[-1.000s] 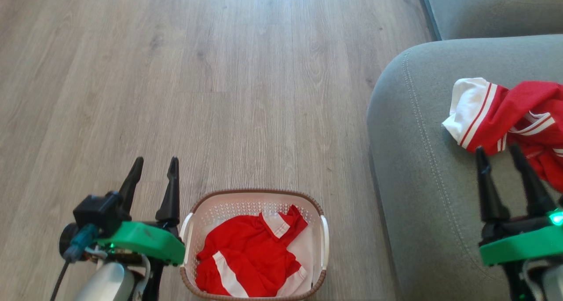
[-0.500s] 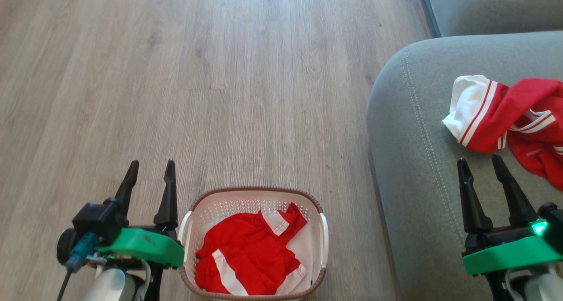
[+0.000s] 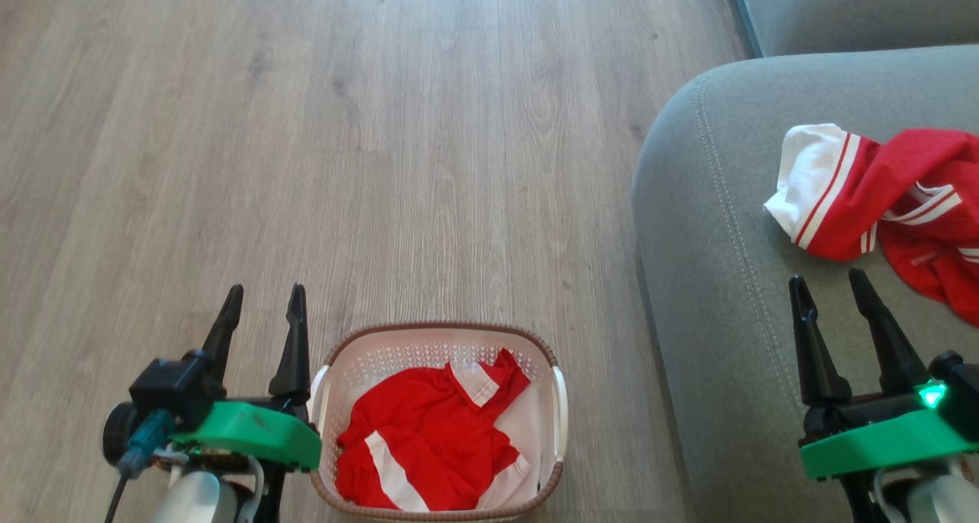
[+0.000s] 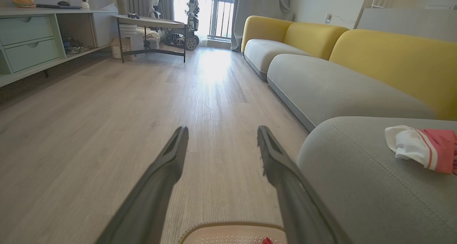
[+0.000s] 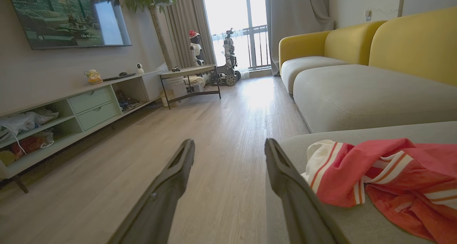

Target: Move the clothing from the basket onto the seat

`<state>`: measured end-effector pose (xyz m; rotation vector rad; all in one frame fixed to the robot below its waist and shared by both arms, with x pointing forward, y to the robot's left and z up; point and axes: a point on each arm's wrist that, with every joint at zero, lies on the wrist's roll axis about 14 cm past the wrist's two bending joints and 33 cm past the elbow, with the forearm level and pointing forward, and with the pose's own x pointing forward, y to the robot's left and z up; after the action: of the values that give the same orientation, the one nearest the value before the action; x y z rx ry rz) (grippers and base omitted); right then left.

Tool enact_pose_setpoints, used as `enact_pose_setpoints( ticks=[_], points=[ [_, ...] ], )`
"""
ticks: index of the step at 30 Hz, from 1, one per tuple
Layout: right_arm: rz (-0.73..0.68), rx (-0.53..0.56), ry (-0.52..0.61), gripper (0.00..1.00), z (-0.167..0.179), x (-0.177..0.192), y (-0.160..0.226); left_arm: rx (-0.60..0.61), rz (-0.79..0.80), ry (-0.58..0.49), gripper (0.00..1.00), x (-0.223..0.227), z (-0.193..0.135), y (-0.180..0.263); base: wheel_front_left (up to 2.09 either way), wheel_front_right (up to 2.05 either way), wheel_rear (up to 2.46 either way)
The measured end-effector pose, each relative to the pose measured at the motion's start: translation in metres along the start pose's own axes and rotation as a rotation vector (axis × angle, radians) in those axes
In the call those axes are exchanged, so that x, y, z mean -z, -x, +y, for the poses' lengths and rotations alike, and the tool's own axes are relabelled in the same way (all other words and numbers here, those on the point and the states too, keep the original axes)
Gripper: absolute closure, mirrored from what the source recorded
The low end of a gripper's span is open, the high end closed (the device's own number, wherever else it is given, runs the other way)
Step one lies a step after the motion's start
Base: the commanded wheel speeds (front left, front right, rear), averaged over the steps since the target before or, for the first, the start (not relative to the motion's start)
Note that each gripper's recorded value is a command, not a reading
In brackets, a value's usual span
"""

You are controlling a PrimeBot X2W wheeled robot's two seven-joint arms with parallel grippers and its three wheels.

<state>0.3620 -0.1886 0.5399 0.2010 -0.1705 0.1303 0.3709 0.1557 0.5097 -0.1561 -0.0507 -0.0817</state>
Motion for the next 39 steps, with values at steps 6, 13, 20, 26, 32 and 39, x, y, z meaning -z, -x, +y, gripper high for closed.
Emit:
enact_pose_setpoints(
  ticks=[6,13,20,26,32,39],
  points=[
    [0.021,0.006,0.0,0.0,-0.003,0.008,-0.004,0.012,0.055,0.0,0.0,0.019,-0.001,-0.004,0.0,0.0,0.0],
    [0.007,0.005,0.009,0.0,-0.007,0.006,-0.021,0.034,0.096,0.011,0.0,0.035,-0.006,-0.022,0.0,0.0,0.0],
    [0.007,0.014,0.015,0.0,-0.015,0.012,-0.04,0.08,0.174,0.021,0.0,0.066,-0.015,-0.045,0.0,0.0,0.0],
    [-0.007,0.003,0.021,0.0,-0.018,0.016,-0.064,0.127,0.266,0.018,0.0,0.104,-0.024,-0.066,0.0,0.0,0.0],
    [0.002,0.001,0.024,0.0,-0.022,0.029,-0.081,0.17,0.389,-0.005,0.0,0.153,-0.028,-0.078,0.0,0.0,0.0],
    [0.009,0.005,0.034,0.0,-0.029,0.042,-0.097,0.203,0.619,-0.01,0.0,0.222,-0.032,-0.075,0.0,0.0,0.0]
  ],
)
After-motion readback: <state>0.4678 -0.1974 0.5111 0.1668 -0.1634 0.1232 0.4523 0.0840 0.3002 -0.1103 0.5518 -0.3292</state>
